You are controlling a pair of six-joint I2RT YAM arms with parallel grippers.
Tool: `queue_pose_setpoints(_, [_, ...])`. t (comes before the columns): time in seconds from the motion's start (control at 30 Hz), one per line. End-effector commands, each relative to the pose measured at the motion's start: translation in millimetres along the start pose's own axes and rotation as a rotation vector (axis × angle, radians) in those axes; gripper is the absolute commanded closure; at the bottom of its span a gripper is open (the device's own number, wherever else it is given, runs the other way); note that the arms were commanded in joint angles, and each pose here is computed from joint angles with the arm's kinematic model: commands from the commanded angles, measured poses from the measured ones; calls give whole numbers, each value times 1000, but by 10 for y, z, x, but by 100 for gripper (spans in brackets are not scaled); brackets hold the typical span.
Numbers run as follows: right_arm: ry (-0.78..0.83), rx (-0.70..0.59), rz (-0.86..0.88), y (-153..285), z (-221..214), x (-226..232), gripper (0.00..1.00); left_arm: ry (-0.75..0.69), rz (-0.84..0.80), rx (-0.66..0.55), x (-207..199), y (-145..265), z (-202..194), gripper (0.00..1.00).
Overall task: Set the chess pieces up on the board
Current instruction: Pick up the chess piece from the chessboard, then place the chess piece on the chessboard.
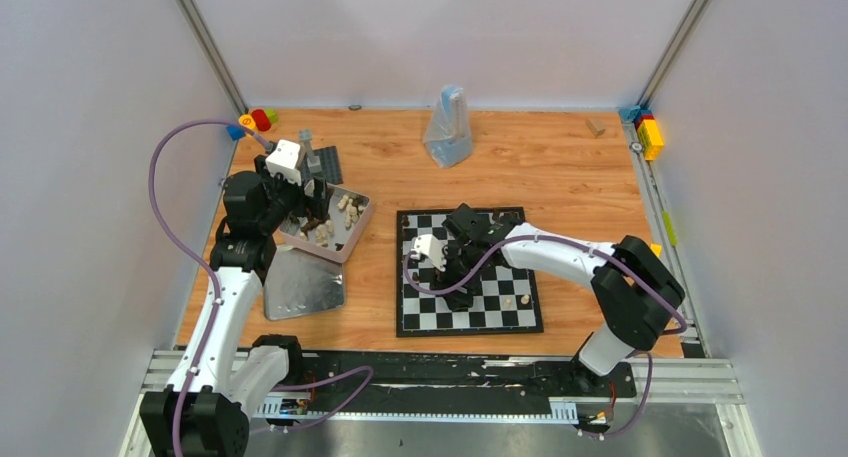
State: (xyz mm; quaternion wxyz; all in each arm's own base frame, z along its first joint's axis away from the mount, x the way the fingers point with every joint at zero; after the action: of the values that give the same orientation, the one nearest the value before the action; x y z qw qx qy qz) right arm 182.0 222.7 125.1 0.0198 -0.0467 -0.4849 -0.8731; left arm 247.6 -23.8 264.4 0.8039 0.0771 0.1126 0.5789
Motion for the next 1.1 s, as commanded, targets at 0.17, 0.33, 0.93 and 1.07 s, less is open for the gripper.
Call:
queue_pose_setpoints(0.17, [42,-70,-14,-79,220,-119,59,-27,-1,-30,16,2,72,0])
queue_pose_setpoints(0.33, [51,-50,-48,-8,151,-76,85,-26,-2,-26,19,-10,66,0])
queue_pose_setpoints(0.93, [5,74,-135,346,-544,314,98,-26,-4,-21,23,-24,41,0])
queue_pose_setpoints(1.07, [1,92,-146,342,-601,302,98,-27,-3,-22,22,-16,47,0])
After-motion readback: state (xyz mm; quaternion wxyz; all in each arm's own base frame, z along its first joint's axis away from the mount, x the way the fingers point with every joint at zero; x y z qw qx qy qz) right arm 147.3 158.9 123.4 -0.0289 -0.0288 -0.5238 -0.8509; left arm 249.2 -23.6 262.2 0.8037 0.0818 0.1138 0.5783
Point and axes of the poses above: each gripper's point midway between its finger pads, its own y axis back along the fingers, its own x axis along the line the jaws close on, z = x × y, the point moved 9 cm from there along y, back along the fingers, and after that the axes turned 8 degrees about y, right-handed, at the moved point
